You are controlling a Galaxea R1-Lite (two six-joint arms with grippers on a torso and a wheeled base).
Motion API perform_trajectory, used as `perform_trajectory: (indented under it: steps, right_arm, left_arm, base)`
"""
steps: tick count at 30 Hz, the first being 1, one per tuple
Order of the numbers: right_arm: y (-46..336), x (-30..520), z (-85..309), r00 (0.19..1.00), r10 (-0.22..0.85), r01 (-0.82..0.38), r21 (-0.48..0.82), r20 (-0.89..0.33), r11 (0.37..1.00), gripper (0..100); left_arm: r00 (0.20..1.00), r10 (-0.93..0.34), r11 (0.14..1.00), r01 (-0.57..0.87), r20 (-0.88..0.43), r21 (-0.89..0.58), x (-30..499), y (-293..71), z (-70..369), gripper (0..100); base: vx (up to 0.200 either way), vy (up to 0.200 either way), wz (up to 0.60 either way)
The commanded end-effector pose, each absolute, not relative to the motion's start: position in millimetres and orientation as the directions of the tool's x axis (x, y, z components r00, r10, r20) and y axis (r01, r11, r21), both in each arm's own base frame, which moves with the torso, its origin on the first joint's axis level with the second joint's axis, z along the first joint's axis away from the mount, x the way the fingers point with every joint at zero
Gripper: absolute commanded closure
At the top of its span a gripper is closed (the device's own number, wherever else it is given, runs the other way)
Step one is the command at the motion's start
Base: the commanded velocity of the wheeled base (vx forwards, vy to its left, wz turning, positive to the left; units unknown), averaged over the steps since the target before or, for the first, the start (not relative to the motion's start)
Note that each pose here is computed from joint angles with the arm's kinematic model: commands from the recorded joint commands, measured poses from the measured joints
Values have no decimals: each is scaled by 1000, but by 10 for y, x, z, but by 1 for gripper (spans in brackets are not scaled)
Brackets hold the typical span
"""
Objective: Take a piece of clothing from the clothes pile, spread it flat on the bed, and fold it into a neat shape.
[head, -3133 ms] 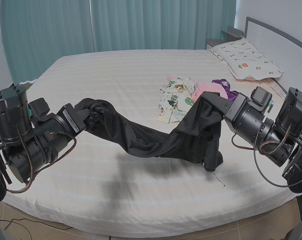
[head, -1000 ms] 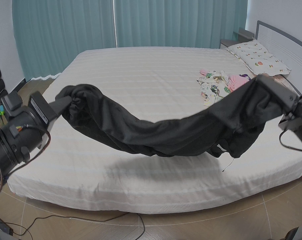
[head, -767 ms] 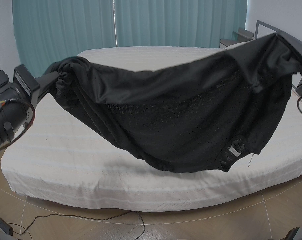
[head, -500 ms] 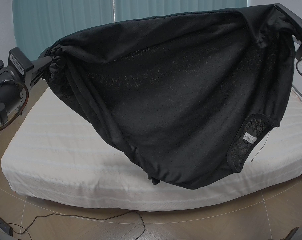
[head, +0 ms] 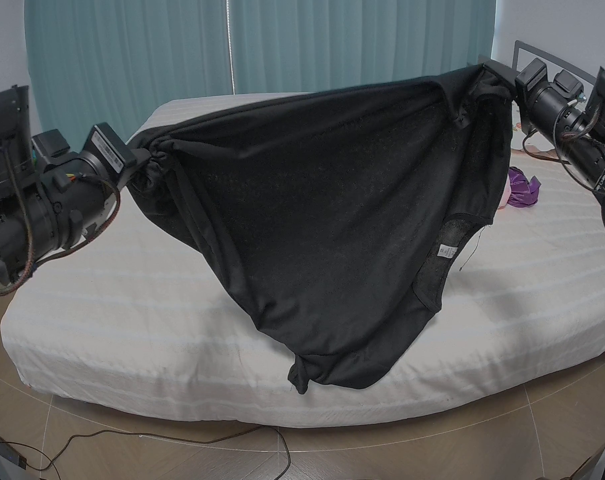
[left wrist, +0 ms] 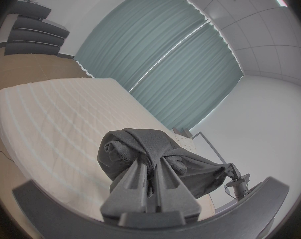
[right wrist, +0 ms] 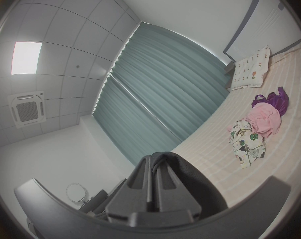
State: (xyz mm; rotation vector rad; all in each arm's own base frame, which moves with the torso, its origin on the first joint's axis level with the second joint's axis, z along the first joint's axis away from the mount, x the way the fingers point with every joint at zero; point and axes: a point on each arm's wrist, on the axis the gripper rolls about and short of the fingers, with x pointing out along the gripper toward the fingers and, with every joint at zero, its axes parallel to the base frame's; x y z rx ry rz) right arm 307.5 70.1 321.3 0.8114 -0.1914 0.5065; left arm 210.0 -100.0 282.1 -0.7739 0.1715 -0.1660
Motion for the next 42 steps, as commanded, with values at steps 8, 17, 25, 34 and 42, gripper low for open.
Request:
perform_trajectory:
  steps: [8,17,25,34,42]
  right_arm:
    - [812,3435,2853,894,359,-441,677,269,590,100]
    - [962,3626,2547,907,369,-401,689,204,604,100]
    - [1114,3878,2154,935,332,-323,687,125,651,100]
    - [1251,4216,1802,963,258,-239,690,78,683,100]
    - [1306,4565,1329,979,206,-146,685,-6,714,0]
  left_arm:
    - [954,-213,737,15,-212,-675,2533,-1193,2501,100]
    - [936,-197,761,-42,-292,-647,2797,-1297,2251,100]
    - [906,-156,762,-142,-393,-632,3098,-1345,1875,100]
    - [890,-92,714,-254,-447,-653,3606,-1310,1539,0]
    - [880,-51,693,-309,-472,-651,4141,-1194,1197,0]
  base:
    - [200,0,0]
    - [200,0,0]
    - [25,0,0]
    - [0,0,0]
    - [0,0,0]
